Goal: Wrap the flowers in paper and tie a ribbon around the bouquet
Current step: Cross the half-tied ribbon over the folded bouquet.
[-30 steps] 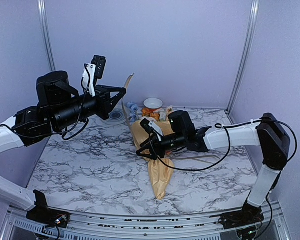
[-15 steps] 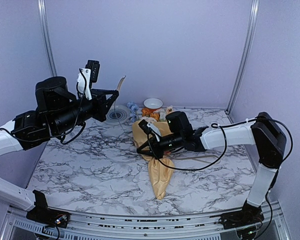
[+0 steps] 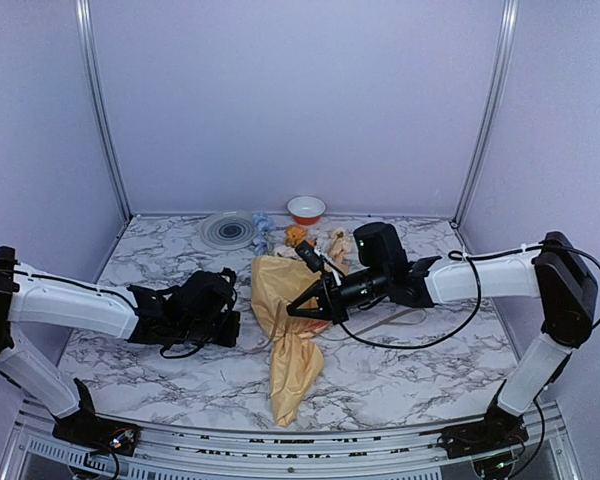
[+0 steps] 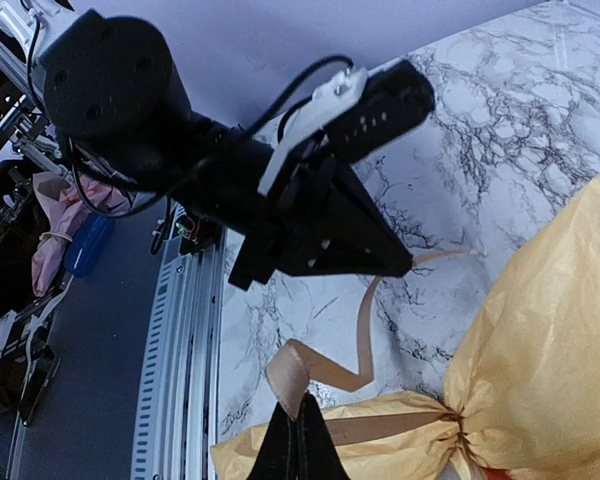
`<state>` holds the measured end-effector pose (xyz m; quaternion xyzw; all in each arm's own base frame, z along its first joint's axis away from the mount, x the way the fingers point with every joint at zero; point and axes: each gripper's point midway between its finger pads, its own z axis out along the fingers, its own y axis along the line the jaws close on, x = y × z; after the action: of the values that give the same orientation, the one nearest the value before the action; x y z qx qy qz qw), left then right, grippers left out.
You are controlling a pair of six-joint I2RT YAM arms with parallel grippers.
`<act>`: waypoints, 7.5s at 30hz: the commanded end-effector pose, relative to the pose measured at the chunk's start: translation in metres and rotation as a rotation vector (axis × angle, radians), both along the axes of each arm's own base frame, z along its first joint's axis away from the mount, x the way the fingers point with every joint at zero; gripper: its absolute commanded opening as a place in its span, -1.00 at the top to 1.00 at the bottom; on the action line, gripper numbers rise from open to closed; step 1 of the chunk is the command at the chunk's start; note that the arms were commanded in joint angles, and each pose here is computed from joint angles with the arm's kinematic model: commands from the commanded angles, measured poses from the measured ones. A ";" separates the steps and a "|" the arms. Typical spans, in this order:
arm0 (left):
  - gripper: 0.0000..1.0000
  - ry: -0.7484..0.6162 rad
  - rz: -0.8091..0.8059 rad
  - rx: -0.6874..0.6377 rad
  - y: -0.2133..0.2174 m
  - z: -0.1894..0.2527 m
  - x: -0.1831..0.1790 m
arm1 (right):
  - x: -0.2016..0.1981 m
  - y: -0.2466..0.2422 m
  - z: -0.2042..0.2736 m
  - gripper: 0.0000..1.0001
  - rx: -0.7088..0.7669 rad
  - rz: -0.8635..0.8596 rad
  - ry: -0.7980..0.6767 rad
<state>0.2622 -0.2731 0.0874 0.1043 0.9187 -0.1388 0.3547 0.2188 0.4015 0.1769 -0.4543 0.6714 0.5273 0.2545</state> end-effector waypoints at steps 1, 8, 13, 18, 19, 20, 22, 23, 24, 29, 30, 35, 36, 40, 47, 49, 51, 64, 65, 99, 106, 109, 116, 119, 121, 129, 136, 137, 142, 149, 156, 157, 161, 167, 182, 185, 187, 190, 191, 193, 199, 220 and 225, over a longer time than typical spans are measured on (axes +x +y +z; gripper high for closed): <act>0.87 -0.010 -0.182 -0.043 -0.056 -0.005 -0.030 | 0.005 -0.006 0.012 1.00 0.013 -0.036 -0.007; -0.15 -0.060 -0.288 -0.032 -0.055 -0.026 -0.062 | 0.020 -0.011 0.010 1.00 0.018 -0.087 -0.002; -0.42 -0.178 -0.240 0.024 -0.016 -0.022 -0.068 | 0.019 -0.011 0.001 1.00 0.002 -0.082 0.017; -0.32 -0.401 -0.336 -0.012 -0.014 0.028 -0.068 | 0.014 -0.003 -0.002 1.00 -0.009 -0.075 0.015; -0.27 -0.456 -0.363 -0.037 -0.020 0.043 -0.068 | 0.014 -0.001 -0.003 1.00 -0.014 -0.080 0.014; -0.20 -0.508 -0.387 -0.066 -0.027 0.057 -0.068 | 0.014 0.001 -0.003 1.00 -0.017 -0.087 0.015; -0.18 -0.579 -0.442 -0.115 -0.044 0.074 -0.069 | 0.015 0.004 -0.004 1.00 -0.018 -0.096 0.027; -0.19 -0.597 -0.478 -0.139 -0.056 0.080 -0.071 | 0.015 0.005 -0.003 1.00 -0.015 -0.099 0.031; -0.19 -0.597 -0.495 -0.144 -0.066 0.080 -0.070 | 0.014 0.006 -0.004 1.00 -0.016 -0.102 0.034; -0.09 -0.567 -0.512 -0.221 -0.101 0.075 -0.065 | 0.014 0.007 -0.010 1.00 -0.030 -0.119 0.052; -0.06 -0.560 -0.517 -0.217 -0.106 0.072 -0.064 | 0.014 0.007 -0.011 1.00 -0.033 -0.119 0.055; 0.29 -0.545 -0.452 -0.194 -0.108 0.062 -0.052 | 0.014 0.008 -0.011 1.00 -0.033 -0.124 0.051; 0.31 -0.543 -0.462 -0.200 -0.110 0.062 -0.054 | 0.014 0.008 -0.012 1.00 -0.035 -0.124 0.050; 0.81 -0.528 -0.506 -0.218 -0.115 0.061 -0.060 | 0.014 0.009 -0.014 1.00 -0.043 -0.124 0.051; 1.00 -0.499 -0.501 -0.248 -0.100 0.058 -0.069 | 0.013 0.011 -0.027 0.86 -0.061 -0.141 0.069; 1.00 -0.520 -0.500 -0.259 -0.096 0.068 -0.069 | 0.011 0.016 -0.034 0.77 -0.064 -0.131 0.087; 1.00 -0.544 -0.508 -0.258 -0.095 0.078 -0.070 | 0.009 0.018 -0.038 0.74 -0.056 -0.125 0.106; 1.00 -0.578 -0.540 -0.223 -0.088 0.104 -0.074 | -0.003 0.030 -0.051 0.40 -0.014 -0.068 0.176; 1.00 -0.587 -0.538 -0.221 -0.088 0.107 -0.074 | -0.011 0.034 -0.051 0.37 -0.012 -0.045 0.180; 1.00 -0.622 -0.621 -0.220 -0.079 0.135 -0.088 | 0.008 0.050 -0.050 0.39 -0.079 -0.136 0.007; 1.00 -0.544 -0.627 -0.176 -0.071 0.107 -0.092 | 0.013 0.048 -0.046 0.91 -0.092 -0.154 -0.019; 1.00 -0.429 -0.644 -0.146 -0.062 0.062 -0.102 | 0.014 0.045 -0.044 0.97 -0.098 -0.168 -0.026; 0.69 -0.301 -0.674 0.045 -0.066 -0.018 -0.107 | 0.010 0.045 -0.040 1.00 -0.082 -0.147 -0.027; 0.36 -0.389 -0.593 0.053 -0.062 -0.007 -0.092 | 0.008 0.044 -0.040 1.00 -0.085 -0.140 -0.027; 0.12 -0.489 -0.565 0.000 -0.056 0.010 -0.088 | 0.007 0.044 -0.041 1.00 -0.082 -0.133 -0.023; -0.30 -0.582 -0.569 -0.170 -0.067 0.028 -0.073 | 0.005 0.048 -0.036 1.00 -0.058 -0.116 -0.017; -0.01 -0.626 -0.601 -0.413 -0.082 0.044 -0.064 | 0.004 0.047 -0.034 1.00 -0.059 -0.109 -0.019; -0.04 -0.614 -0.622 -0.423 -0.088 0.041 -0.063 | 0.004 0.047 -0.034 1.00 -0.059 -0.109 -0.020; -0.08 -0.562 -0.650 -0.491 -0.094 0.027 -0.064 | 0.005 0.046 -0.032 1.00 -0.060 -0.113 -0.028; -0.13 -0.476 -0.658 -0.446 -0.073 0.007 -0.056 | 0.008 0.046 -0.030 1.00 -0.058 -0.115 -0.034; -0.80 -0.401 -0.827 -0.471 -0.082 0.014 -0.086 | 0.009 0.047 -0.031 1.00 -0.060 -0.116 -0.034; -0.84 -0.389 -0.812 -0.458 -0.085 0.012 -0.081 | 0.009 0.047 -0.031 1.00 -0.060 -0.115 -0.032; -0.87 -0.388 -0.670 -0.383 -0.084 -0.002 -0.051 | 0.009 0.047 -0.031 1.00 -0.059 -0.114 -0.030; -0.38 -0.395 -0.660 -0.456 -0.098 -0.005 -0.044 | 0.009 0.047 -0.029 1.00 -0.055 -0.113 -0.029; -0.05 -0.450 -0.631 -0.457 -0.098 -0.004 -0.035 | 0.006 0.047 -0.030 1.00 -0.051 -0.105 -0.020; -0.09 -0.444 -0.652 -0.459 -0.103 -0.005 -0.036 | 0.006 0.046 -0.030 1.00 -0.052 -0.104 -0.021; -0.22 -0.450 -0.685 -0.467 -0.104 -0.002 -0.041 | 0.006 0.046 -0.029 1.00 -0.054 -0.108 -0.022; -0.43 -0.464 -0.724 -0.474 -0.099 -0.001 -0.052 | 0.007 0.046 -0.029 1.00 -0.056 -0.112 -0.026; -0.45 -0.466 -0.728 -0.471 -0.095 -0.002 -0.055 | 0.007 0.046 -0.028 1.00 -0.053 -0.111 -0.029; -0.47 -0.477 -0.749 -0.482 -0.093 0.000 -0.060 | 0.007 0.046 -0.029 1.00 -0.053 -0.110 -0.030; -0.30 -0.466 -0.712 -0.476 -0.105 -0.004 -0.046 | 0.007 0.047 -0.031 1.00 -0.056 -0.105 -0.020; 1.00 -0.431 -0.721 -0.471 -0.111 -0.007 -0.042 | 0.015 0.040 -0.031 0.95 -0.092 -0.156 -0.042; 1.00 -0.431 -0.704 -0.463 -0.108 -0.008 -0.040 | 0.022 0.018 -0.030 0.72 -0.183 -0.249 -0.087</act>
<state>0.2194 -0.3810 0.0764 0.3585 0.6790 -0.4281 0.4767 0.2276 0.4322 0.1187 -0.4170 0.7477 0.4473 0.2587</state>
